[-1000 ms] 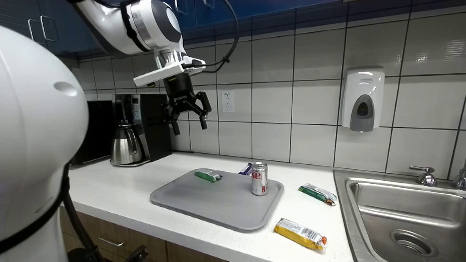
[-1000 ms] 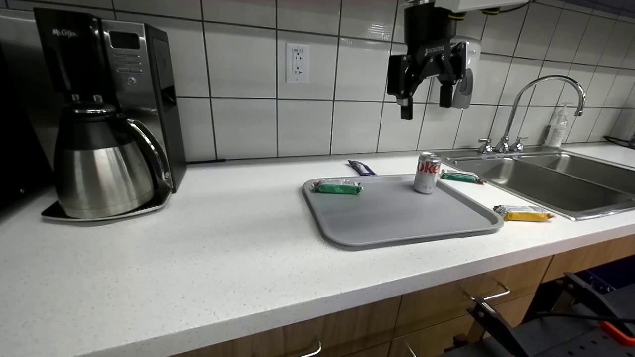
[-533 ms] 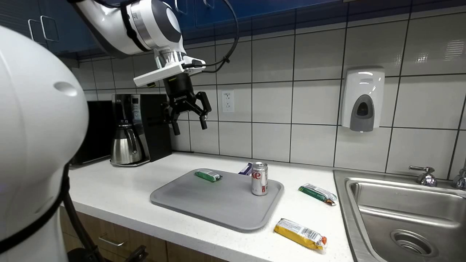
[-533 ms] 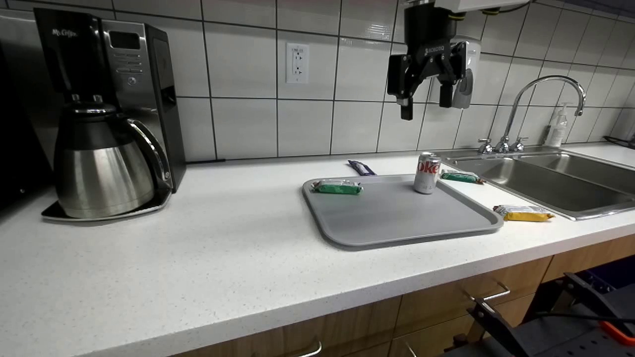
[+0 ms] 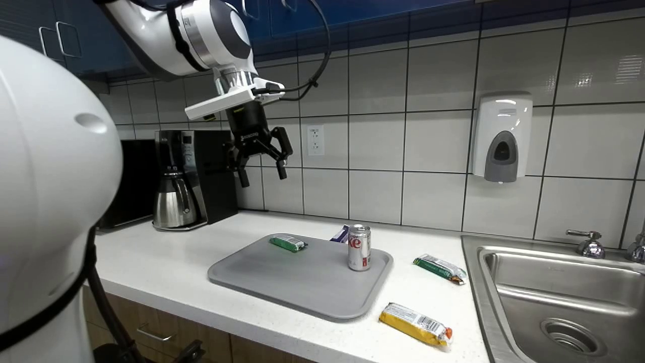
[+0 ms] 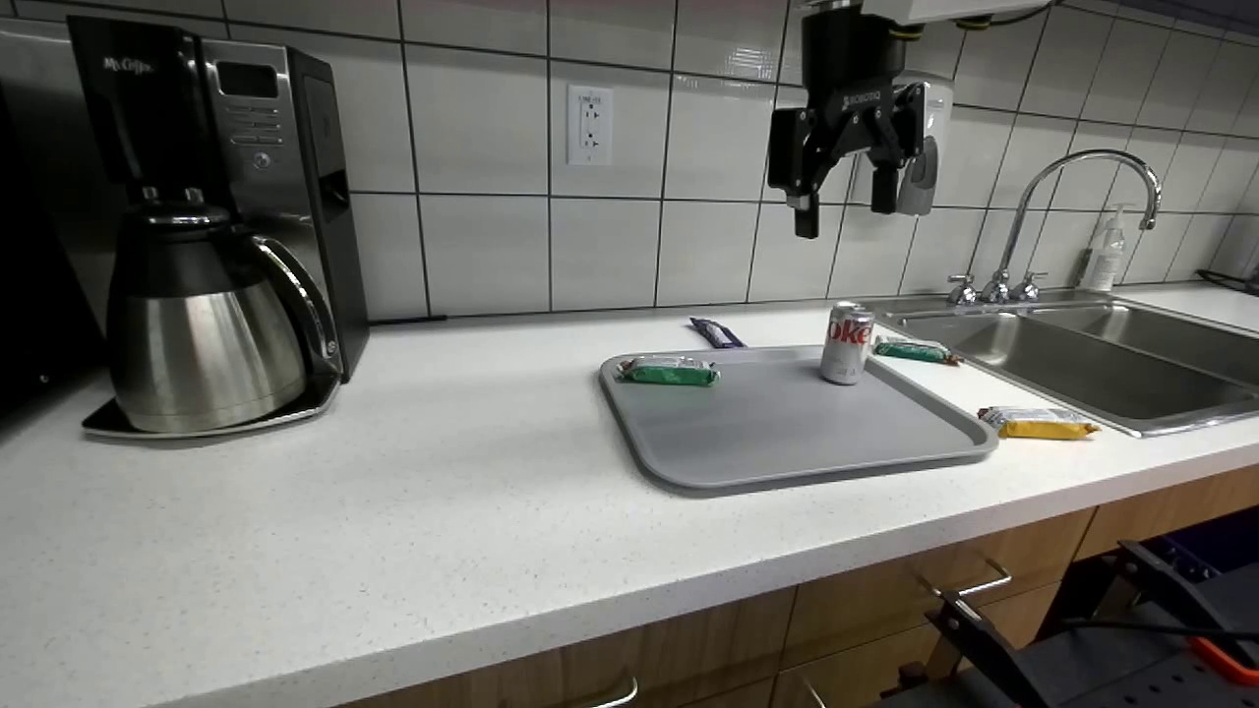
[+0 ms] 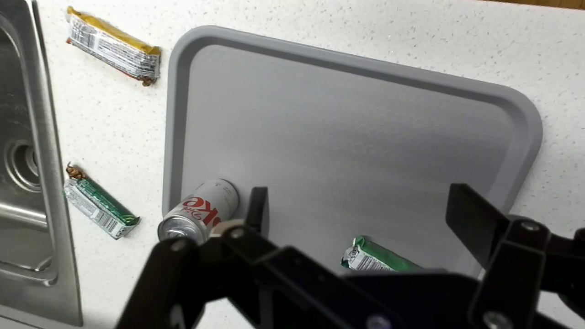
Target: Put the chocolate bars on the tray
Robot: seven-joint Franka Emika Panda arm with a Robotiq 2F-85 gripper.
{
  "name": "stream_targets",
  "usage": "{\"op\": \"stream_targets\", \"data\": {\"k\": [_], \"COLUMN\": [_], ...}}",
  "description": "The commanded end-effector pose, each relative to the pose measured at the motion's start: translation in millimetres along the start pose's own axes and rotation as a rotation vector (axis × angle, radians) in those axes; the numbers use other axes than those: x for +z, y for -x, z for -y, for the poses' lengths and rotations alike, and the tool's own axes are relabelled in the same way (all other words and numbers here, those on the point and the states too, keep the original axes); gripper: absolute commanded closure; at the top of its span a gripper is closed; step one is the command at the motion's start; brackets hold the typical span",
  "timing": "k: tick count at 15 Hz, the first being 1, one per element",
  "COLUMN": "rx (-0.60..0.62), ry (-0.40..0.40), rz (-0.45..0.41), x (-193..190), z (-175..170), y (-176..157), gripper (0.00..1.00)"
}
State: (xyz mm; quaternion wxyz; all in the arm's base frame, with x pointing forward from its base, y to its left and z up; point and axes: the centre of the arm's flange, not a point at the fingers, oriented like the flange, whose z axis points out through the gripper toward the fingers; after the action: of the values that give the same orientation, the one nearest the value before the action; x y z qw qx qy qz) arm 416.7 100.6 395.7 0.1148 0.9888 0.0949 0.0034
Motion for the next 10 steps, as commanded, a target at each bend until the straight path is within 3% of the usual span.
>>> {"op": "stream_targets", "data": {"k": [1, 10], "rx": [0.001, 0.032], "ry": [0.005, -0.044], "rz": [-0.011, -0.066], "x": [7, 53], "z": [1, 5], "y": [1, -32], "gripper": [0.0, 0.0]}}
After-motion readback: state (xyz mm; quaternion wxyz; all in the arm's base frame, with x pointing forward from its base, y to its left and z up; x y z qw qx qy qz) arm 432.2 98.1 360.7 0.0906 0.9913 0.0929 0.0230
